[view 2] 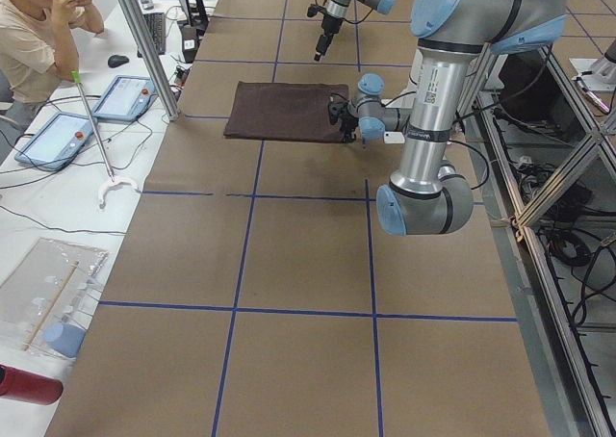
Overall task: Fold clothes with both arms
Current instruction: 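Lower the left gripper onto one near corner while the right approaches the other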
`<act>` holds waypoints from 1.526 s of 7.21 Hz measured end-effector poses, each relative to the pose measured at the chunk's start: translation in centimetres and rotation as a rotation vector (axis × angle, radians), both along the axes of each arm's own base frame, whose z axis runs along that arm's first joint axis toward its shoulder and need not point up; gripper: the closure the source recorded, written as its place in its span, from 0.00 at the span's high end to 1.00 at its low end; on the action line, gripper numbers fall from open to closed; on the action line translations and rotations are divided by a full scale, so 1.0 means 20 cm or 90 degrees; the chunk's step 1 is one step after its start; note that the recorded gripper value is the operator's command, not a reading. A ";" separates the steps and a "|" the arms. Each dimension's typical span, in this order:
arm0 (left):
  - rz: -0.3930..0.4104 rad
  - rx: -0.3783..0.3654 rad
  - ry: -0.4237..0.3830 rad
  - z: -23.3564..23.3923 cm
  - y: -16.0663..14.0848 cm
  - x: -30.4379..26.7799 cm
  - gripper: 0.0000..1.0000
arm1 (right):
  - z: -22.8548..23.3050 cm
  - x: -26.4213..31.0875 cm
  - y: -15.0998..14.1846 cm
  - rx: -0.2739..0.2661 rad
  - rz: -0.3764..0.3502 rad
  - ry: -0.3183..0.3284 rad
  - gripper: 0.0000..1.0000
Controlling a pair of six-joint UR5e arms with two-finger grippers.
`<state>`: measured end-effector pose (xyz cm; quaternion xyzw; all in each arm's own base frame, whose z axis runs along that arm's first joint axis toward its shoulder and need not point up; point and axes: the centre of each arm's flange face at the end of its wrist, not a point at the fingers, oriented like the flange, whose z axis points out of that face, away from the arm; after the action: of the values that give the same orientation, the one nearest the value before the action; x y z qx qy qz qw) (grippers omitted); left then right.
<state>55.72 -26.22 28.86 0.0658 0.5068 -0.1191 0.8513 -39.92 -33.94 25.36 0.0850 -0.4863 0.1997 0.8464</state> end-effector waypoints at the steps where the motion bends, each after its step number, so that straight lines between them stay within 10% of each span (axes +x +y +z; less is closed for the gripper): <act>1: 0.002 0.001 -0.001 0.00 0.00 0.00 0.65 | 0.00 0.00 0.00 0.001 0.000 0.000 1.00; 4: 0.005 0.002 -0.001 0.00 0.01 0.00 0.41 | 0.00 0.00 0.00 0.002 -0.001 -0.001 1.00; 7: 0.014 0.000 0.000 0.00 0.06 0.03 0.41 | 0.00 0.00 0.00 0.002 -0.001 0.000 1.00; 9: 0.017 0.000 0.001 0.00 0.08 0.04 0.00 | 0.00 0.00 0.00 0.002 -0.001 0.000 1.00; 11: 0.017 0.001 0.007 -0.03 0.08 0.03 0.00 | 0.00 0.00 0.00 0.001 0.000 0.002 1.00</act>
<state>56.35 -24.62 28.30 0.0590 0.5122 -0.1080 0.8500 -39.93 -33.95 25.40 0.0859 -0.4855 0.1992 0.8469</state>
